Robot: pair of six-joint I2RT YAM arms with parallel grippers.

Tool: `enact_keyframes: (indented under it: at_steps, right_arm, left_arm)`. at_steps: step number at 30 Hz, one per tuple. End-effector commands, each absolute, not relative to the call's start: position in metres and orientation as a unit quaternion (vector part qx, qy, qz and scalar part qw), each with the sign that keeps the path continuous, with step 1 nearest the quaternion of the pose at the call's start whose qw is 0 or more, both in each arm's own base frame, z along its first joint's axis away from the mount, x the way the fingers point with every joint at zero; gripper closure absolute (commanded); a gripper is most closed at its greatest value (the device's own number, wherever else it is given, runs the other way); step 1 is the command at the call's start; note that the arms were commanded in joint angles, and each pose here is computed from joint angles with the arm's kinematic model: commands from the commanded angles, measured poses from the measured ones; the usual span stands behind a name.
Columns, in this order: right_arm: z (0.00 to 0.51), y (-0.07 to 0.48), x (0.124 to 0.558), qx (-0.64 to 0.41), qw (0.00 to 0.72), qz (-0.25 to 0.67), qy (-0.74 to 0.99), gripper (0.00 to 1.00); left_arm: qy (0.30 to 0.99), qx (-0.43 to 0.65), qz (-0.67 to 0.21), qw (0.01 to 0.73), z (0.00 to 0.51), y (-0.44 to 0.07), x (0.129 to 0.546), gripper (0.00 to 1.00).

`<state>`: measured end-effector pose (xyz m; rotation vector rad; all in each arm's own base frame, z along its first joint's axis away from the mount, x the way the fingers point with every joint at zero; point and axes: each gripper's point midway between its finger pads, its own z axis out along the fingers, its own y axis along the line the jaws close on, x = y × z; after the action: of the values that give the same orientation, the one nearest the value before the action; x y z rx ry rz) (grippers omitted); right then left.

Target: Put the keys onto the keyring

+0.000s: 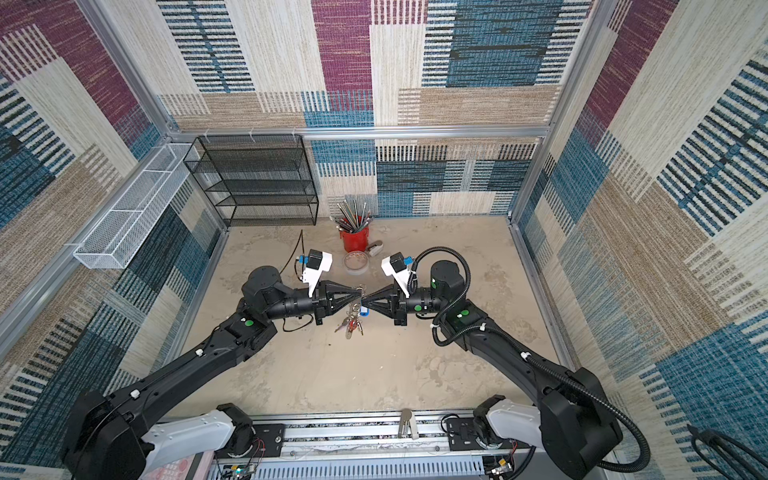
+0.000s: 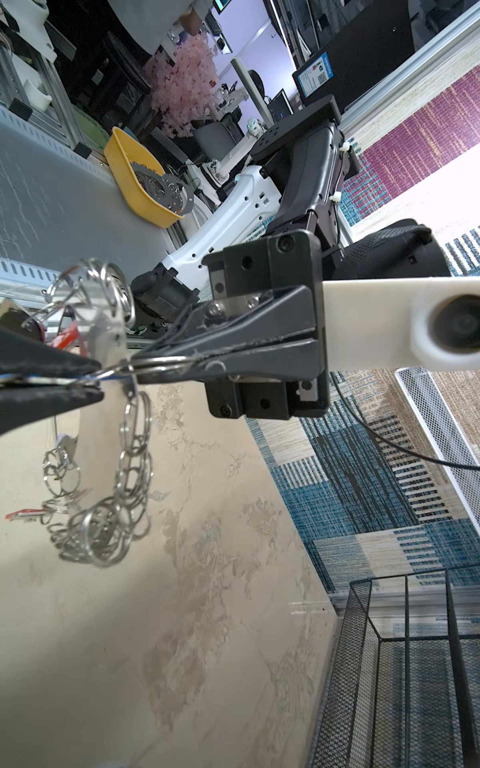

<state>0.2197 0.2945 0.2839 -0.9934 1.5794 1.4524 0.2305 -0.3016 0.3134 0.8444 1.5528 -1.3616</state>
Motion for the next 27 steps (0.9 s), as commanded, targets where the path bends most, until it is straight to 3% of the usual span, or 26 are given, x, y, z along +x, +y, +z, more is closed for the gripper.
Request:
enact_keyframes:
  at_steps: [1, 9, 14, 21, 27]
  right_arm:
    - [0.280, 0.298, 0.220, -0.390, 0.362, 0.571, 0.626, 0.88]
    - [0.280, 0.301, 0.227, -0.385, 0.363, 0.567, 0.632, 0.83]
    - [0.281, 0.292, 0.239, -0.359, 0.394, 0.531, 0.658, 0.70]
    - [0.287, 0.250, 0.265, -0.287, 0.440, 0.489, 0.696, 0.62]
    - [0.314, 0.244, 0.258, -0.298, 0.469, 0.485, 0.675, 0.56]
  left_arm:
    - [0.563, 0.355, -0.574, 0.477, 0.345, -0.304, 0.223, 1.00]
    - [0.564, 0.353, -0.577, 0.474, 0.338, -0.305, 0.222, 1.00]
    - [0.578, 0.348, -0.563, 0.478, 0.330, -0.303, 0.226, 1.00]
    - [0.582, 0.345, -0.562, 0.477, 0.326, -0.305, 0.231, 1.00]
    - [0.581, 0.349, -0.564, 0.471, 0.325, -0.307, 0.230, 1.00]
